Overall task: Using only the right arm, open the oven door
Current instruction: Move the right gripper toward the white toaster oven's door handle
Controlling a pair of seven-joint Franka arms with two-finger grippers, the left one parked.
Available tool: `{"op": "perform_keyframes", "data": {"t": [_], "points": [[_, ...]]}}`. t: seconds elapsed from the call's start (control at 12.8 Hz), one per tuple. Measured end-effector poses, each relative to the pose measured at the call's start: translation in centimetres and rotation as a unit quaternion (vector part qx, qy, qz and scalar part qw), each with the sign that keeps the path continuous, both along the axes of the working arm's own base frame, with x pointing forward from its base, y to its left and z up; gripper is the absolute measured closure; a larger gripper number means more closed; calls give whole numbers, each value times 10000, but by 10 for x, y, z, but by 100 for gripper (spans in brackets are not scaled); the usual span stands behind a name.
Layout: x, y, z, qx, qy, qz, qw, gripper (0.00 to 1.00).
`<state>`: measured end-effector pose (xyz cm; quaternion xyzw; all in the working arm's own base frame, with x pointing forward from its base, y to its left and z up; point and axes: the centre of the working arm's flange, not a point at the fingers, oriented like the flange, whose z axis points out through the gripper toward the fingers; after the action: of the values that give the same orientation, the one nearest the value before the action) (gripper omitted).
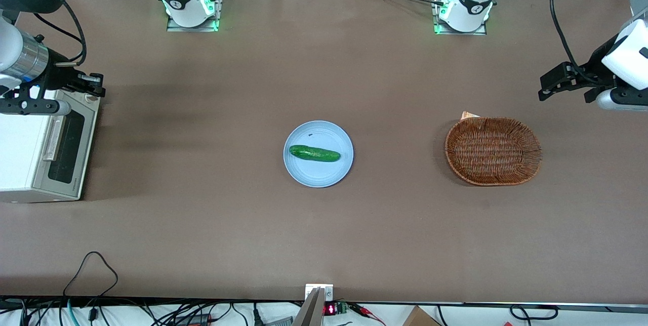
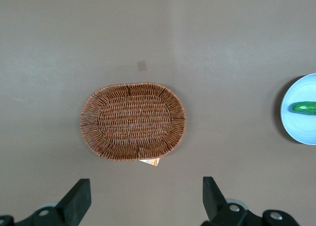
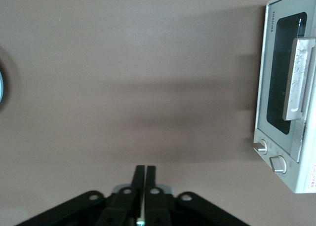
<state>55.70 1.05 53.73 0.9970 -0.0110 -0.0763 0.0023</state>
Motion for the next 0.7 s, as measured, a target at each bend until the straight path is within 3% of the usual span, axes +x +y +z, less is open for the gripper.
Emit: {"op": "perform_keyframes", "data": {"t": [0.31, 0.7], "points": [[-1, -2, 0, -95, 41, 22, 9999, 99], [-6, 4, -10, -1356, 367, -102, 9900, 99]]}}
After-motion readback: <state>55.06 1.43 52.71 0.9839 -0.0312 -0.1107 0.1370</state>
